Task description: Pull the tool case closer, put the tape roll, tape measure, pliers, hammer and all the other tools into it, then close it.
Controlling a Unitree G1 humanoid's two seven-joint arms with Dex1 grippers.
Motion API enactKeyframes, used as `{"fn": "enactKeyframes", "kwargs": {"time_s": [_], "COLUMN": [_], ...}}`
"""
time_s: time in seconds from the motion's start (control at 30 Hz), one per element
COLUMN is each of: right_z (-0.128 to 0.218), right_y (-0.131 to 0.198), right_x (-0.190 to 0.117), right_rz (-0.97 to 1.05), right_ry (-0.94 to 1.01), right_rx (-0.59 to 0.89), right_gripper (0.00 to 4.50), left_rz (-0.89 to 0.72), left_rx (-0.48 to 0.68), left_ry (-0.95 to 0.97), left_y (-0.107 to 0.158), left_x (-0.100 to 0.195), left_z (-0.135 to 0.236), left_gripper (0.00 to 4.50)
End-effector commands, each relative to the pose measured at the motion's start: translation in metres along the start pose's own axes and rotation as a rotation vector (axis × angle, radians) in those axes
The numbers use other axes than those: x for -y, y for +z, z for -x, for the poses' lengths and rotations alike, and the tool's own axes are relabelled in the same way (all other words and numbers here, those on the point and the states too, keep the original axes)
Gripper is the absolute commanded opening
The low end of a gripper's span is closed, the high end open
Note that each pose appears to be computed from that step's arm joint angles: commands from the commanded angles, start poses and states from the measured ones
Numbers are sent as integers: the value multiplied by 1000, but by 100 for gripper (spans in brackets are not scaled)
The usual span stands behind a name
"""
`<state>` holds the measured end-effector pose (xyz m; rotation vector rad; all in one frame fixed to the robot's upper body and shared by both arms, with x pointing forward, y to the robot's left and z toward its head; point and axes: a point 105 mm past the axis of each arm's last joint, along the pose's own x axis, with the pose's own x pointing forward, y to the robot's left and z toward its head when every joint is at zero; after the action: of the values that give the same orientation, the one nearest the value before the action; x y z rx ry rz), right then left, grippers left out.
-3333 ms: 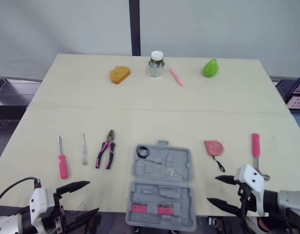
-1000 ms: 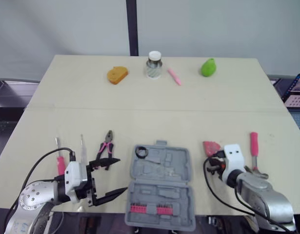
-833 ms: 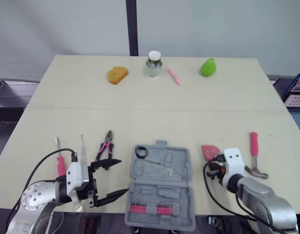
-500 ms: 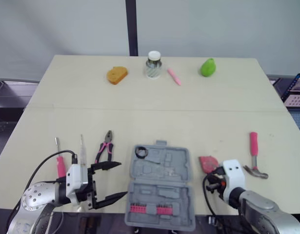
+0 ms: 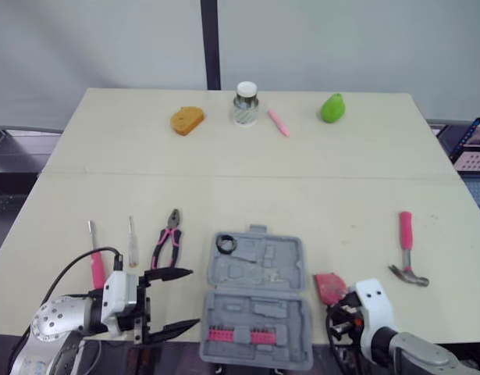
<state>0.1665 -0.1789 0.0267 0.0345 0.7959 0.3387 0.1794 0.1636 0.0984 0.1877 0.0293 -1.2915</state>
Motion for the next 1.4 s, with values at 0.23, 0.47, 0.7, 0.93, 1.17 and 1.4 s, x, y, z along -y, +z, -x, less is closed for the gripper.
{"fn": "enactKeyframes", "kwargs": {"time_s": [0.23,0.47,0.7,0.93,1.17,1.4], "right_z": [10,9,12,27,67,82], "right_y": [0,1,3,7,7,42], "right_x": [-13,-13,-11,-9,-10,11], "right_rz": [19,19,-46,-91,-63,298], "right_ry": [68,66,79,115,280,338], "right_rx": [-15,-17,-36,-44,-102,-9], "right_gripper": [4,4,194,446,446,446], "left_rz": [-6,-1,-2,1,2,-4], "left_rx": [10,12,18,26,32,36], "left_ry": [-3,-3,-5,-8,-16,-26], "left_y": [0,-2,-3,-5,-6,-5], "left_x": [4,7,7,8,7,4], "left_z": [2,1,-1,-3,-3,-1], "left_gripper": [450,450,450,450,450,450]}}
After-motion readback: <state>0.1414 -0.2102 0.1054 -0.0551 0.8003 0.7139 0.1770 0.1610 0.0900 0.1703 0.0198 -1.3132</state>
